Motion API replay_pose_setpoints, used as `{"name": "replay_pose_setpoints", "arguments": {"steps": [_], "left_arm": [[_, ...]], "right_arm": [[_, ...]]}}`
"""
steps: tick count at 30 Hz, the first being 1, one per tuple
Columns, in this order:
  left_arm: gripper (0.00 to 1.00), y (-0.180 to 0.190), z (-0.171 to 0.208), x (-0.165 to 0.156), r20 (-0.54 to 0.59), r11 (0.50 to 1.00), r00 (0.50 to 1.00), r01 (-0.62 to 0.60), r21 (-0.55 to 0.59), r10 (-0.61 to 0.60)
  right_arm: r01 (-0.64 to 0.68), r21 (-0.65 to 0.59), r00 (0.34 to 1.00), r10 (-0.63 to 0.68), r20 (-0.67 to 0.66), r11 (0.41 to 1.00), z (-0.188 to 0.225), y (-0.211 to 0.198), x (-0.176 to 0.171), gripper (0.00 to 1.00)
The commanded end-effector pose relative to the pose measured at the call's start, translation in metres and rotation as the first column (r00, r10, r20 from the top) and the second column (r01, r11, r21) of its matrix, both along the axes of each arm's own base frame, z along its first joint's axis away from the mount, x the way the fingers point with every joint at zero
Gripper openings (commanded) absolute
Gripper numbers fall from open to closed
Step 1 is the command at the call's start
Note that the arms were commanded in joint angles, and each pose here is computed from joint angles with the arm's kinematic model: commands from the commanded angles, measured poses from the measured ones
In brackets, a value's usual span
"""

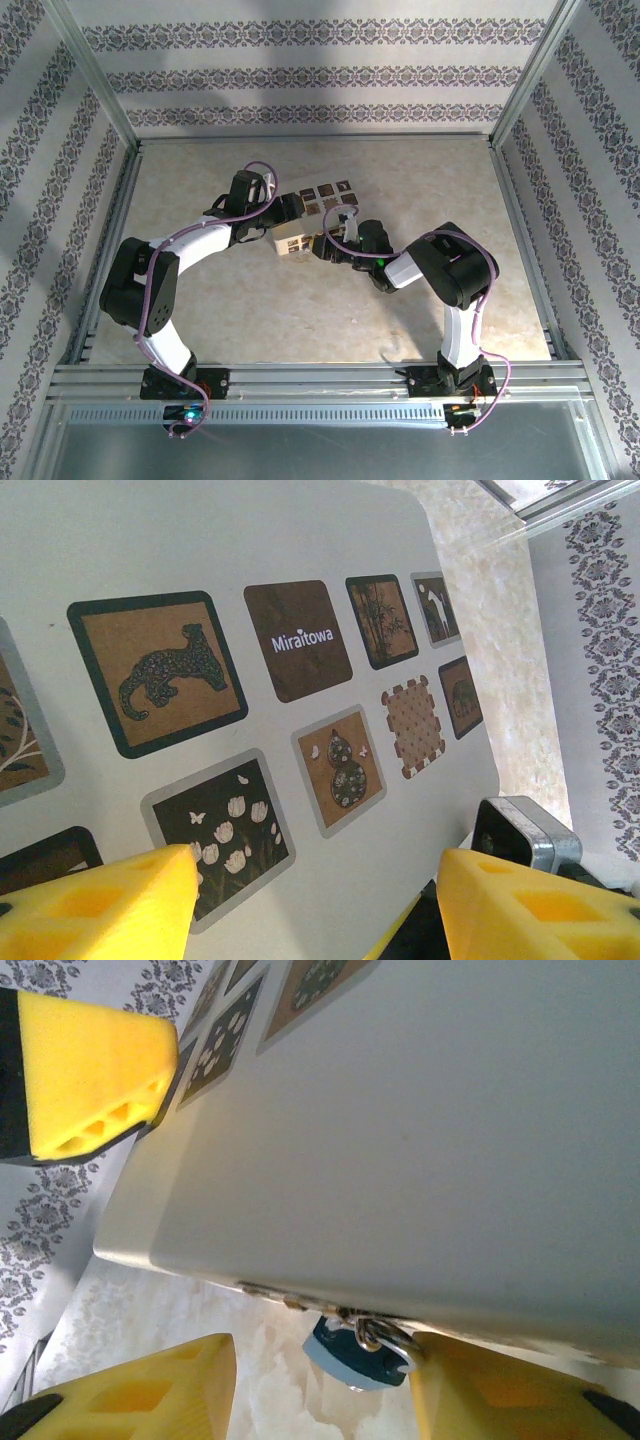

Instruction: Unlock a padlock with a key

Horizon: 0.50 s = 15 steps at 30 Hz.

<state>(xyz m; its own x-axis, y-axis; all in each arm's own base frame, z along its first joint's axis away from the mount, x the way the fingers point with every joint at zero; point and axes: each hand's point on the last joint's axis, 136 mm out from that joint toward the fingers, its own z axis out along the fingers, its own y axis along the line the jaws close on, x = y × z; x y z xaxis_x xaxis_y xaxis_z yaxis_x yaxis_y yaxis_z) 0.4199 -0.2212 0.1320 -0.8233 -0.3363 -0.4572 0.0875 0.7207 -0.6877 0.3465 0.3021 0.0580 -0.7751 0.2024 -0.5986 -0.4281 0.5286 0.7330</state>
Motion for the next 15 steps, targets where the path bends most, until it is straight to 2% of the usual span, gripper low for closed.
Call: {"name": "replay_pose_setpoints", "arguments": {"steps": [1,7,15], "left_arm": [[0.65,-0.005,-0.012,-0.004,-0.028,1.0,0.999,0.021,0.018,-0.02],[0.65,-0.005,-0.013,-0.006,-0.032,1.0,0.999,0.023,0.019,-0.022],[0.65,-0.004,-0.012,-0.006,-0.029,1.0,0.999,0.021,0.019,-0.021]], "right_arm": [[-0.092,0.022,0.993,0.09,0.082,0.995,0.018,0.011,-0.016,0.49],[-0.142,0.006,0.98,0.14,0.14,0.99,0.02,0.013,-0.022,0.48],[-0.053,0.044,0.996,0.05,0.068,0.998,0.016,0.012,-0.006,0.44]]}}
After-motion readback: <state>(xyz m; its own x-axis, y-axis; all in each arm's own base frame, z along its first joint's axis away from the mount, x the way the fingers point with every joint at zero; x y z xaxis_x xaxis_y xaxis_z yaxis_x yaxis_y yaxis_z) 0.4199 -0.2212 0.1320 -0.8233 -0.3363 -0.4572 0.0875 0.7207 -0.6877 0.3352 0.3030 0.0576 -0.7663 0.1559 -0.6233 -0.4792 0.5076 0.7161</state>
